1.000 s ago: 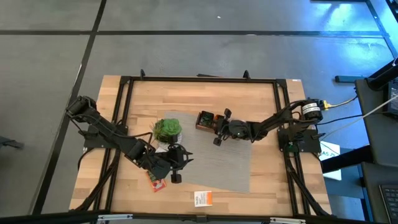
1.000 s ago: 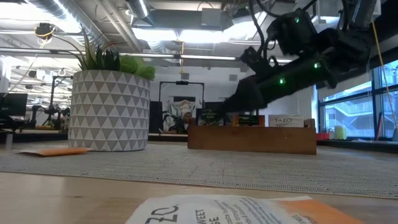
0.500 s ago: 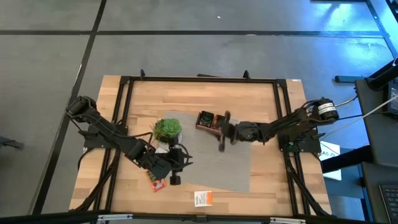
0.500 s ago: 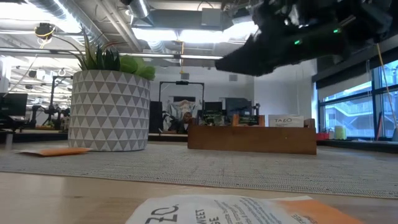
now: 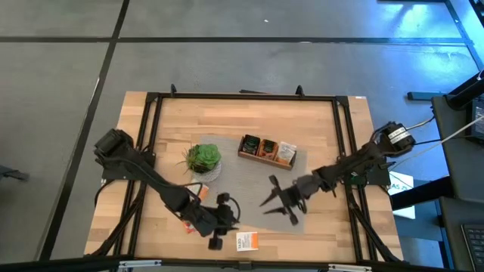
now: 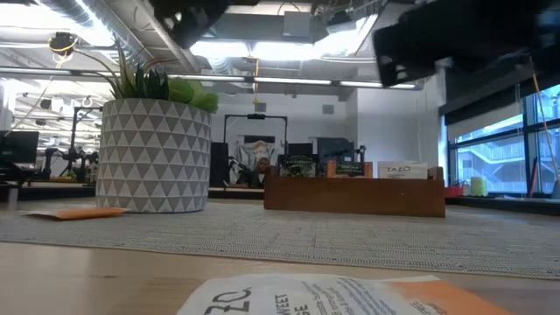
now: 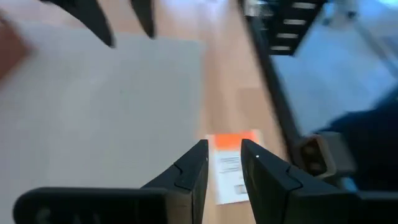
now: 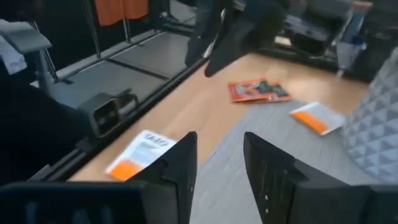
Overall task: Pick & Place Tea
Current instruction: Put the white tea bag into the right section of the wooden organizer
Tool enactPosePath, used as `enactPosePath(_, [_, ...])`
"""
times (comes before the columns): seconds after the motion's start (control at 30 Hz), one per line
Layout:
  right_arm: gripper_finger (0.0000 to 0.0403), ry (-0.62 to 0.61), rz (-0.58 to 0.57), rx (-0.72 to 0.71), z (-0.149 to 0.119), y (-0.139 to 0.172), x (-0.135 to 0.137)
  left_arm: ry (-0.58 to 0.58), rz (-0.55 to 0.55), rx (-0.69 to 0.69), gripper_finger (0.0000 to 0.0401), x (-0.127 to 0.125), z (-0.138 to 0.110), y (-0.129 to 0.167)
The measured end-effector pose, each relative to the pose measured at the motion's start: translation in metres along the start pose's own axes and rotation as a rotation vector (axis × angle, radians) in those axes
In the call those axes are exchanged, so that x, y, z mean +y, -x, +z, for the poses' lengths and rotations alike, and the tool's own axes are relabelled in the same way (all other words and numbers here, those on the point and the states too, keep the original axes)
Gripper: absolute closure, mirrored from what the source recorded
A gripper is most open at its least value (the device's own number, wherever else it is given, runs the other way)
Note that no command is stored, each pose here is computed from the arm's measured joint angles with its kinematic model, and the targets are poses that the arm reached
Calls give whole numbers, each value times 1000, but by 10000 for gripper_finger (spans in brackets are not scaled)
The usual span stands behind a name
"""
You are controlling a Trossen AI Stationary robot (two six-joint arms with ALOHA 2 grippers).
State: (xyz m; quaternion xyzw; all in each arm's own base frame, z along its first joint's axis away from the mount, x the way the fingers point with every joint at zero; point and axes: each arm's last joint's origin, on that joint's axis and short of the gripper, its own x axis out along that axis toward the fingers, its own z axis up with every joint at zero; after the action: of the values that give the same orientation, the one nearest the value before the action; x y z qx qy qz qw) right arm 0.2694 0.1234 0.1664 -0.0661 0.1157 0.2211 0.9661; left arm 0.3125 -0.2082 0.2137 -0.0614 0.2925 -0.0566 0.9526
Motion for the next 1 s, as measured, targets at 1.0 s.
enactPosePath(1.0, [269, -49, 10, 583, -1, -108, 86, 164, -194, 155, 398, -15, -84, -89])
